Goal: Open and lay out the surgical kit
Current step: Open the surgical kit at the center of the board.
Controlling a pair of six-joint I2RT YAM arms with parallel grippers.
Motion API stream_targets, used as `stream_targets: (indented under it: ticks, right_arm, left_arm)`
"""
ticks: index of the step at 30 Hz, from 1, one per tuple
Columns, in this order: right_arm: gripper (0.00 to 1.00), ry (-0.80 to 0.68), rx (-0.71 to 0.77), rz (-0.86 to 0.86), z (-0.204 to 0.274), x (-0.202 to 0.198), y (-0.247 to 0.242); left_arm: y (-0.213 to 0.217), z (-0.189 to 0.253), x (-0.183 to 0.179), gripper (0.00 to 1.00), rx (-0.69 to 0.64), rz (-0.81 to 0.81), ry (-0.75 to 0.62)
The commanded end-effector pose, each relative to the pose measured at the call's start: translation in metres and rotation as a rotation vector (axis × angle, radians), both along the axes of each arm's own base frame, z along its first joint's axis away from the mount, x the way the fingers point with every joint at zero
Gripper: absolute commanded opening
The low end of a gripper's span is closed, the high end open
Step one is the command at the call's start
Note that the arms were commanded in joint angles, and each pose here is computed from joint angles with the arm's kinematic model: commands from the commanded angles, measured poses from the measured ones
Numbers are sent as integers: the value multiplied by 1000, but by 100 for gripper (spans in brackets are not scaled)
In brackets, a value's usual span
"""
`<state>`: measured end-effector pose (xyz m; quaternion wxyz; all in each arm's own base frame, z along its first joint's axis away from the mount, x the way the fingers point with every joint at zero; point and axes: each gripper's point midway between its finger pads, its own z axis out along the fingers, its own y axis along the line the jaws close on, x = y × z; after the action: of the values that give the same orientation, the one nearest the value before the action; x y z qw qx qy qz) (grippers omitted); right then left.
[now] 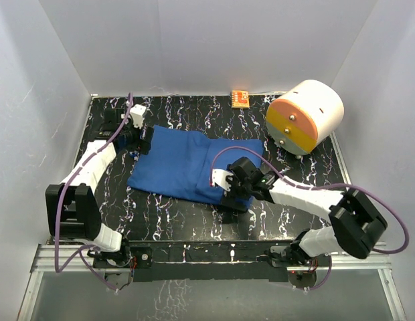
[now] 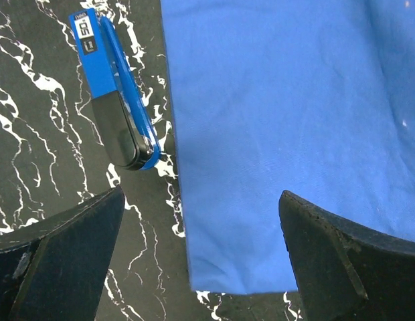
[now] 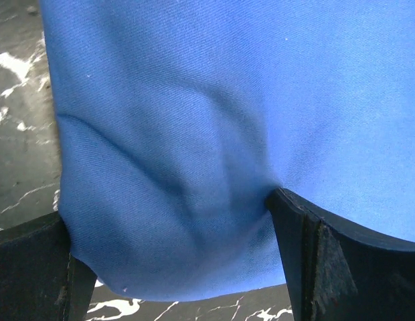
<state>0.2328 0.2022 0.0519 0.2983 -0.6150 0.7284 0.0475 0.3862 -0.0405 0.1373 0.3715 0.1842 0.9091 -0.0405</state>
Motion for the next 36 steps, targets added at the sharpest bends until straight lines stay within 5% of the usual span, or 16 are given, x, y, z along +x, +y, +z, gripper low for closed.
stream_targets:
  ticks: [1,8,15,36]
  right_arm:
    - [96,-124,56,-74,21,51,18]
    - [96,-46,169,-27,59,38,40]
    - [96,-28,273,22,99,24,51]
    - [95,25,292,-68,94,30,46]
  left_arm:
    - [0,2,10,98,-4,16,-3]
    - [17,-18,32,97,80,35,8]
    - [48,-38,66,82,141,98,31]
    - [95,-92,135,44,187,163,46]
